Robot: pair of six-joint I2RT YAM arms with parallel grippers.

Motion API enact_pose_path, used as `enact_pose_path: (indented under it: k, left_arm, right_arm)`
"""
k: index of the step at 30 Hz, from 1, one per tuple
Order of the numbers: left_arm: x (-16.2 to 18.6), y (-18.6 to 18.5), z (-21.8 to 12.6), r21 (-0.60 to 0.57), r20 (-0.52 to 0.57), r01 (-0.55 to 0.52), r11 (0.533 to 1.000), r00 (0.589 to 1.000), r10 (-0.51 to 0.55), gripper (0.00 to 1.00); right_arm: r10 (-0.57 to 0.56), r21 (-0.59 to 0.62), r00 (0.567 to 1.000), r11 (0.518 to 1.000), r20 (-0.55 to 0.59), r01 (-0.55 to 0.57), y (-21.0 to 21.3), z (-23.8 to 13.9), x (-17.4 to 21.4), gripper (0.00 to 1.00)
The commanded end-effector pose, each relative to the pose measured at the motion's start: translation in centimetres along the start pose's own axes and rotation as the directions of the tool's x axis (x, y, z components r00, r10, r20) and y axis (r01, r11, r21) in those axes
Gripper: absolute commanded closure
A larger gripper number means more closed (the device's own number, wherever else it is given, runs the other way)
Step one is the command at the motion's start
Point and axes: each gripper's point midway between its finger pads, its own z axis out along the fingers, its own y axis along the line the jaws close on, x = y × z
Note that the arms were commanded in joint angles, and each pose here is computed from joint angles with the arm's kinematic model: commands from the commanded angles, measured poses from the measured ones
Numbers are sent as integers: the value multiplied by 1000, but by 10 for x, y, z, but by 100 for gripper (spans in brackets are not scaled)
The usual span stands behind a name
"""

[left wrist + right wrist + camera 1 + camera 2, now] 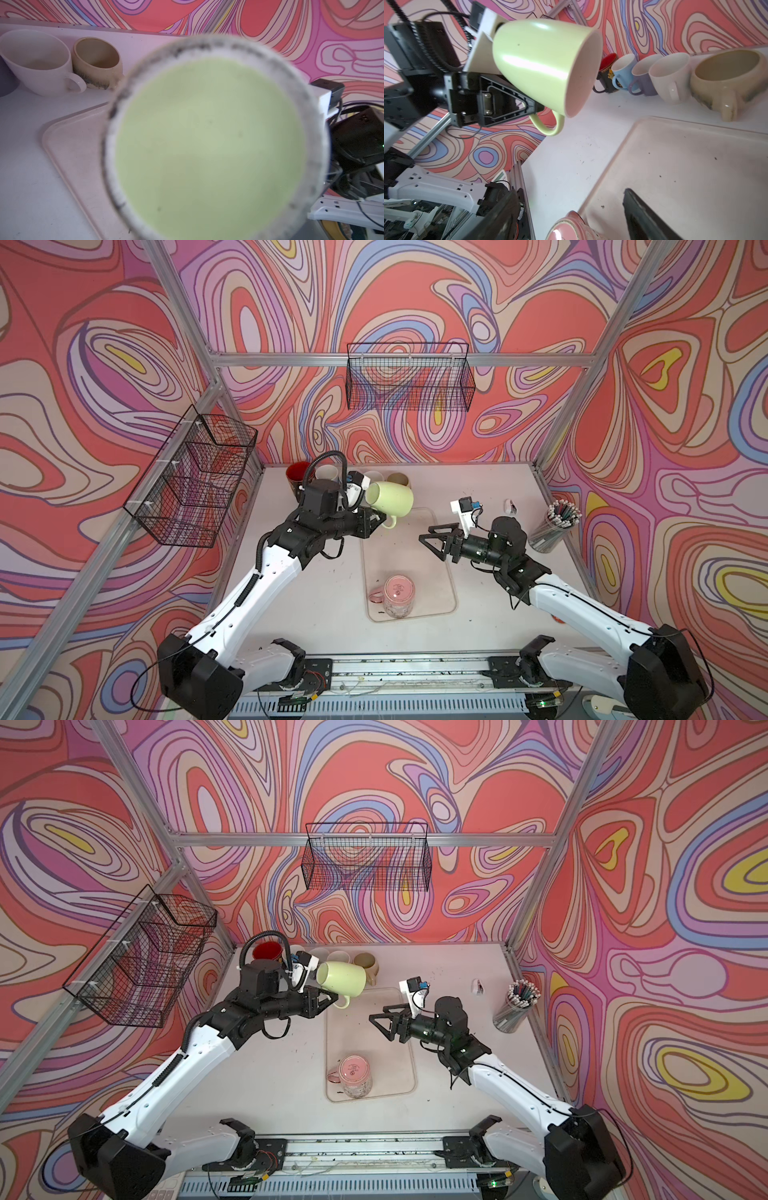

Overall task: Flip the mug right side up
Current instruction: 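Lift the pale green mug with the left gripper toward the right gripper, then insert the right gripper into the green mug's opening and grip its rim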

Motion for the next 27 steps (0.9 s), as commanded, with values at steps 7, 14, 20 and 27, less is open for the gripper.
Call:
enact_pose_path:
  k: [7, 14, 20, 27]
  left_arm:
    - [-42, -70, -38, 330, 214, -85, 940, 977, 13, 100]
    - [-42, -70, -39, 370, 238, -74, 926, 971, -18, 100]
    - [-40, -70, -37, 401, 246, -62, 914, 968, -42, 100]
    - [-41, -69, -33, 433, 244, -40, 901, 967, -74, 100]
  right_arm:
    - [36, -191, 999, 981, 12, -33, 30, 22, -32, 28]
    - [48, -250, 998, 967, 35, -38, 37, 30, -47, 24]
    - [76, -306, 996, 950, 45, -59, 44, 37, -59, 28]
    - [93, -360, 995, 930, 34, -75, 45, 44, -61, 35]
